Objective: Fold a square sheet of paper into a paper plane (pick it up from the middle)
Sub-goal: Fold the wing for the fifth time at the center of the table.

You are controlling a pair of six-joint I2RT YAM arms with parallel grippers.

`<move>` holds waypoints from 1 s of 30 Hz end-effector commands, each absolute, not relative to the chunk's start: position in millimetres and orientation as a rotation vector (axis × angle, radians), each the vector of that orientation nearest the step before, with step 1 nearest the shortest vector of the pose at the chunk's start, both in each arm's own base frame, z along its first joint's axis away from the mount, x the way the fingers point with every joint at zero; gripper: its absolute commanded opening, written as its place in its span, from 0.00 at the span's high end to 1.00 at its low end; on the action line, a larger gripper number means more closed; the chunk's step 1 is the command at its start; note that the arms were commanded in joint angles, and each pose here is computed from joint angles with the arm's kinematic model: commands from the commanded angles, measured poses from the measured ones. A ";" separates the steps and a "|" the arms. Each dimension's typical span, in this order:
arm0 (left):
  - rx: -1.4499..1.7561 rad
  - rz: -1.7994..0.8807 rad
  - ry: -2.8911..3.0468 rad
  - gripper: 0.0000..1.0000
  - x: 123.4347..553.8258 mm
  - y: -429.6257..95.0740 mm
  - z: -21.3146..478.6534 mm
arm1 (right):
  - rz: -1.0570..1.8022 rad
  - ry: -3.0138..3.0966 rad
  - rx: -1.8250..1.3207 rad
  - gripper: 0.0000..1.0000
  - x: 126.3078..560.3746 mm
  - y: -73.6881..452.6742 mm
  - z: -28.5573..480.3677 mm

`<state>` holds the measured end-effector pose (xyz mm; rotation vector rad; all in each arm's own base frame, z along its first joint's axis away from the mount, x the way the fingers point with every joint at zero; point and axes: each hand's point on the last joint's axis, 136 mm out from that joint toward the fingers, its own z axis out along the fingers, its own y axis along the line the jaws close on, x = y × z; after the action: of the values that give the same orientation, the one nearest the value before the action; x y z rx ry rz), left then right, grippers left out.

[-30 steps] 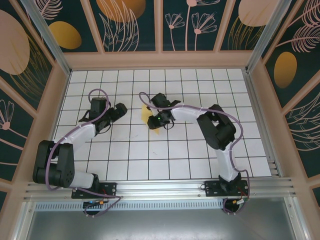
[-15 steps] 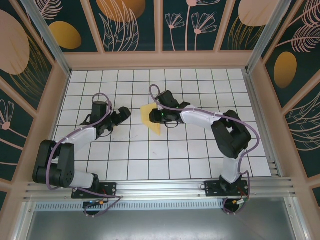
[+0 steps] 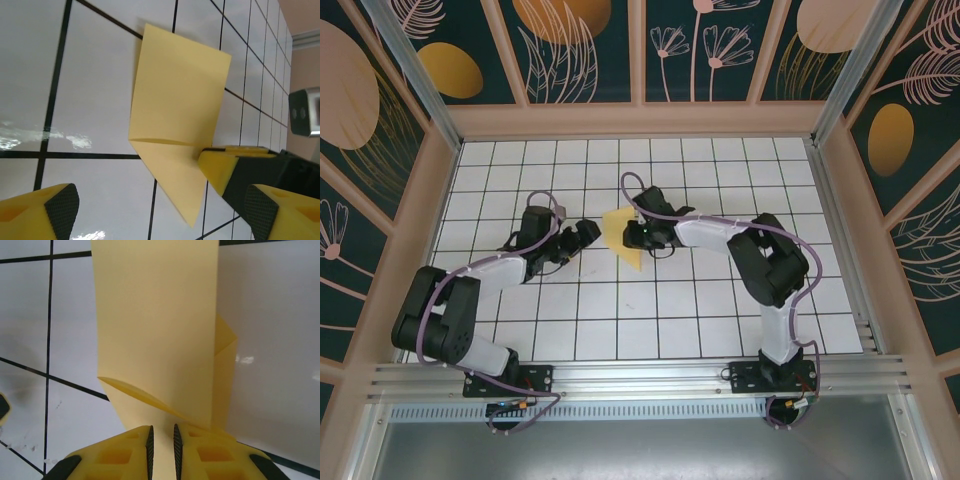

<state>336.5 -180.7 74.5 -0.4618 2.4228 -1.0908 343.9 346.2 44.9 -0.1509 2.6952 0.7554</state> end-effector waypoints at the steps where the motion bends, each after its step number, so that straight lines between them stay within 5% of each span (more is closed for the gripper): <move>1: -0.423 -1.185 2.407 0.17 337.9 -197.2 79.2 | 0.782 2.682 -0.088 0.81 353.3 342.9 40.4; 30: -0.379 -1.323 2.497 0.61 356.7 -244.7 54.0 | 0.871 2.725 0.010 0.83 343.6 322.0 15.1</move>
<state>349.4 -235.3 44.6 -0.4333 2.5299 -1.2777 348.0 325.2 22.9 -0.0076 2.7061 0.8582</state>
